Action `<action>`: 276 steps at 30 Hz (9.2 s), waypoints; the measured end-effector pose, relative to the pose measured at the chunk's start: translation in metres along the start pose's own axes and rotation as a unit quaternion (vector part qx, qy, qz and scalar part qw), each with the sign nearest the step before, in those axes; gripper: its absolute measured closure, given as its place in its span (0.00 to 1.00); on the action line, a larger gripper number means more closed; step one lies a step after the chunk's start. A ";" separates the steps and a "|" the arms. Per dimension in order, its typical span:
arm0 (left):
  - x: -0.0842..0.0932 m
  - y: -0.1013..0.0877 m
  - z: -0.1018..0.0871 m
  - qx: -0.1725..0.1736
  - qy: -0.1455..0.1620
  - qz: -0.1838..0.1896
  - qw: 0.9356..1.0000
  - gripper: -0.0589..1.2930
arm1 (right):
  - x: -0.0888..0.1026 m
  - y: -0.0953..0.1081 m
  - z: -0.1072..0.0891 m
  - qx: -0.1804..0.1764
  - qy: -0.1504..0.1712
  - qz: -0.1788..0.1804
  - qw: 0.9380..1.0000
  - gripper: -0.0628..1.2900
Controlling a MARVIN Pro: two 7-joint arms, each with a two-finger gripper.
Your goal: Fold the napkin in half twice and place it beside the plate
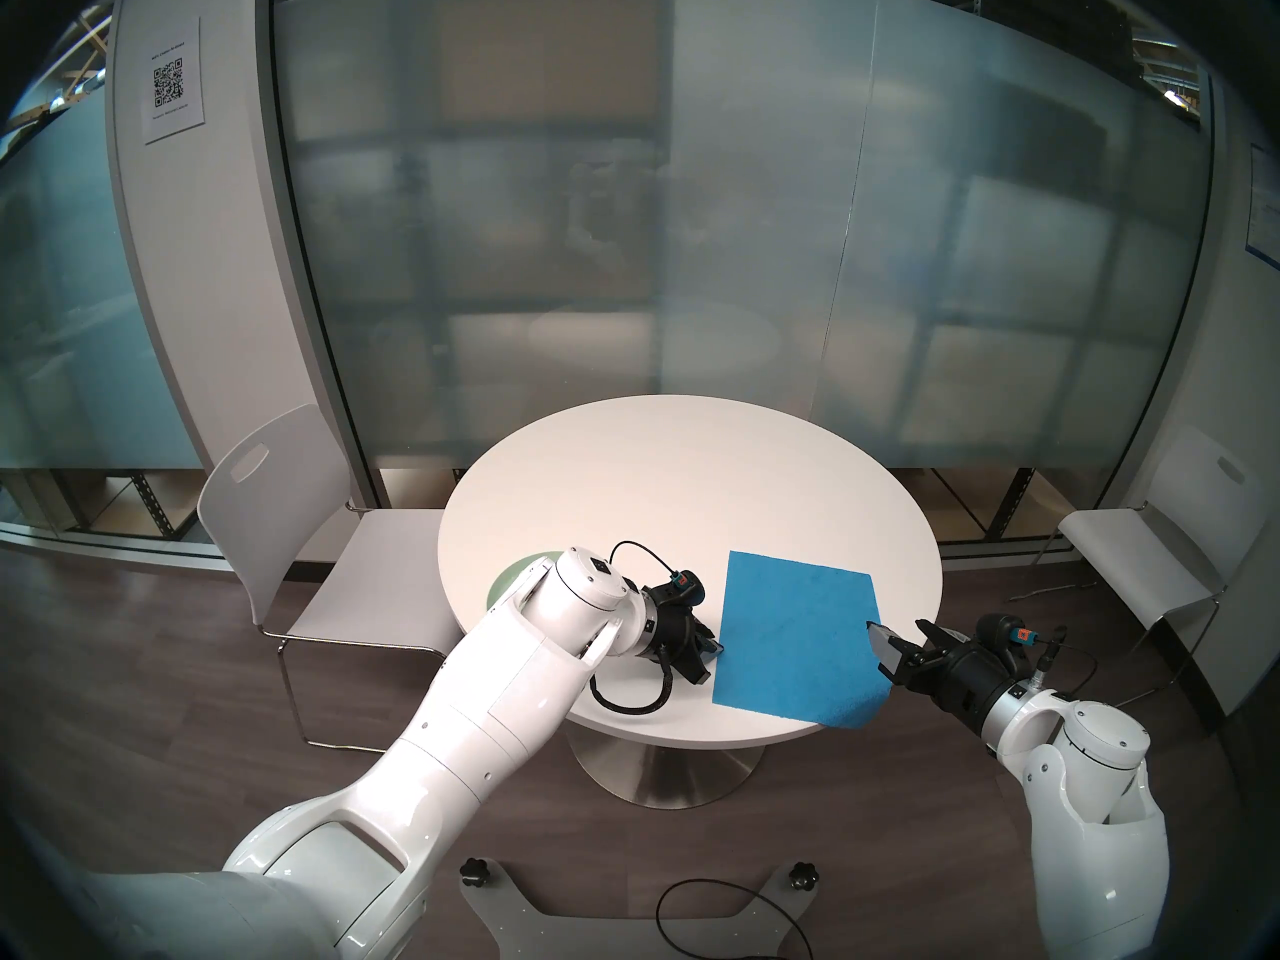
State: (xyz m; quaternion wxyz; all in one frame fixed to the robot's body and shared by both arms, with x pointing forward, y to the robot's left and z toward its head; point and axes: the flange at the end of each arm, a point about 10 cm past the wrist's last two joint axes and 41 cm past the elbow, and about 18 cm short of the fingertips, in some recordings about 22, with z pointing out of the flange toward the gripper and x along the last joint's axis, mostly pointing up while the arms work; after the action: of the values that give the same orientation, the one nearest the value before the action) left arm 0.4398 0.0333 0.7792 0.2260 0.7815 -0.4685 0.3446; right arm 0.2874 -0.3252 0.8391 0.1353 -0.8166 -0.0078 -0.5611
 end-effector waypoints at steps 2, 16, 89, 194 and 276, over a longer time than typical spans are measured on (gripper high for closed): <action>0.000 0.001 -0.001 -0.001 0.001 -0.002 1.000 0.59 | 0.000 0.000 0.000 0.000 0.000 0.000 1.000 0.05; 0.007 0.000 -0.007 0.000 0.009 -0.004 1.000 0.59 | 0.000 0.000 0.000 0.001 0.001 -0.001 1.000 0.05; 0.004 0.006 0.004 0.003 -0.005 0.028 1.000 0.86 | -0.004 -0.004 -0.006 0.002 0.002 0.002 1.000 0.05; -0.026 -0.023 -0.043 0.021 0.007 -0.009 1.000 0.80 | -0.081 -0.026 0.016 0.248 -0.079 -0.397 0.880 0.05; -0.032 -0.027 -0.060 0.029 0.008 -0.001 1.000 0.73 | -0.077 -0.047 0.027 0.275 -0.064 -0.403 0.871 0.97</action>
State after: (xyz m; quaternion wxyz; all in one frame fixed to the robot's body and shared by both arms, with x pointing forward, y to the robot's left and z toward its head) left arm 0.4340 0.1048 0.7941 0.2069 0.7857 -0.4554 0.3640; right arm 0.2756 -0.2632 0.7696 0.1161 -0.7063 -0.4988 -0.4887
